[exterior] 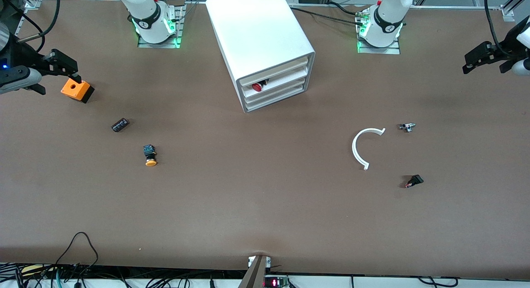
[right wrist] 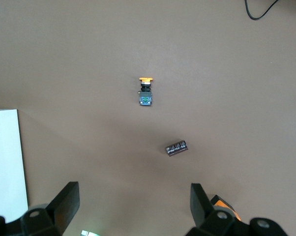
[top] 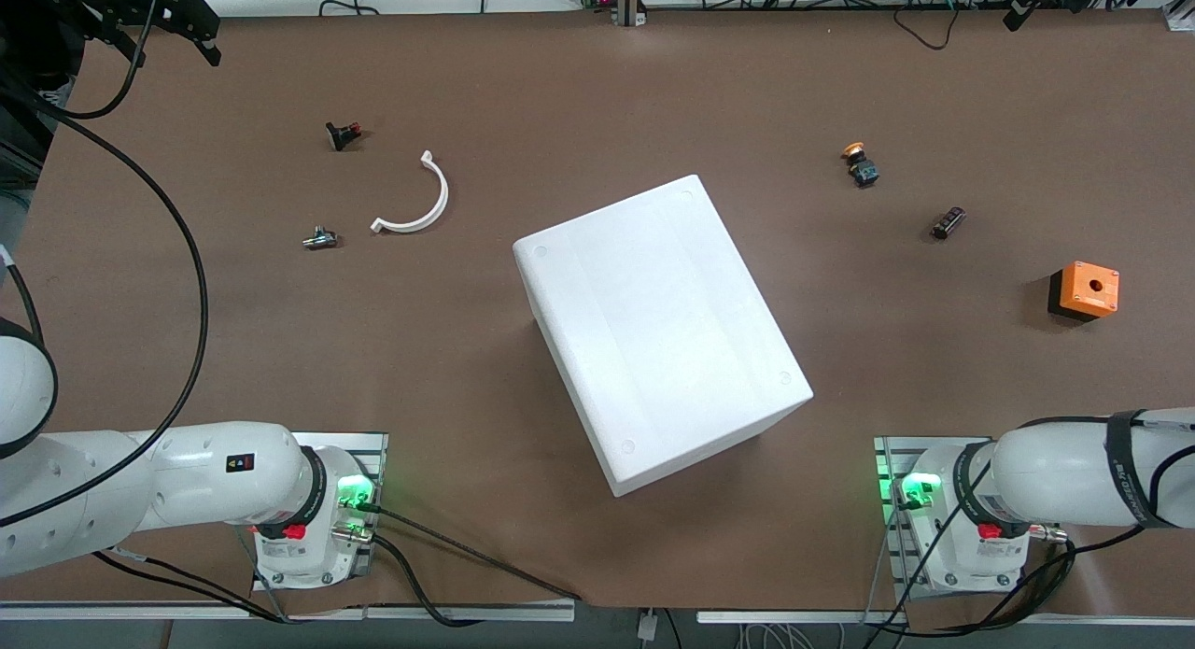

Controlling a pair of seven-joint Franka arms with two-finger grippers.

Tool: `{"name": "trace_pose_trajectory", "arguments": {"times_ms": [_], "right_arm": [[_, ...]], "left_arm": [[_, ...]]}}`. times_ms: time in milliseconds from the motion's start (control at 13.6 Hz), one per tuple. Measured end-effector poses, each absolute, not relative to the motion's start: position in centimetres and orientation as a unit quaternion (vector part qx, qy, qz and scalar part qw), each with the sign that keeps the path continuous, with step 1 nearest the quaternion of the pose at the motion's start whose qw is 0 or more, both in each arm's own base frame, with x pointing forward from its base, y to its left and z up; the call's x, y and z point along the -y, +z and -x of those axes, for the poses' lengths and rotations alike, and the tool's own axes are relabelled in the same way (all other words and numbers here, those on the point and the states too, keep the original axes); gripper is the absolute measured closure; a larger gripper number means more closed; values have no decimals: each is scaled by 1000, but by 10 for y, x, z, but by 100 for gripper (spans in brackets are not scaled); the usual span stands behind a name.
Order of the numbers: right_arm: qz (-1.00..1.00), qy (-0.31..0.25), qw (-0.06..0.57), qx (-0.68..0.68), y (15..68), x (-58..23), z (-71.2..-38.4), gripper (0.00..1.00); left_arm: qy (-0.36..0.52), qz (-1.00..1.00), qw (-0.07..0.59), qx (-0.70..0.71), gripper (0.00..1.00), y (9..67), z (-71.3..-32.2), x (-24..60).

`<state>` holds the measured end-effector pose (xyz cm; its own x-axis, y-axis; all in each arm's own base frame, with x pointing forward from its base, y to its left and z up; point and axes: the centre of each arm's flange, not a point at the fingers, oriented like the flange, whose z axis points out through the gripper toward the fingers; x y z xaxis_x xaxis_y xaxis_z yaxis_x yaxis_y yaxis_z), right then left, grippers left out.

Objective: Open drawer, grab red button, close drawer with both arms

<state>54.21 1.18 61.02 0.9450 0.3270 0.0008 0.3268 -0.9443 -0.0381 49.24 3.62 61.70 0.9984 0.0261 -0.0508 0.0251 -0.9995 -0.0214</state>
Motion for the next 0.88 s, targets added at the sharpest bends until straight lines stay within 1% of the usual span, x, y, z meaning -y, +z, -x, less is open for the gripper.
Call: {"name": "trace_pose_trajectory", "arguments": {"times_ms": [883], "right_arm": [[986, 0, 18, 166, 614, -12, -542, 0]], "left_arm": [[25, 1000, 10, 13, 0, 617, -493, -36]]}}
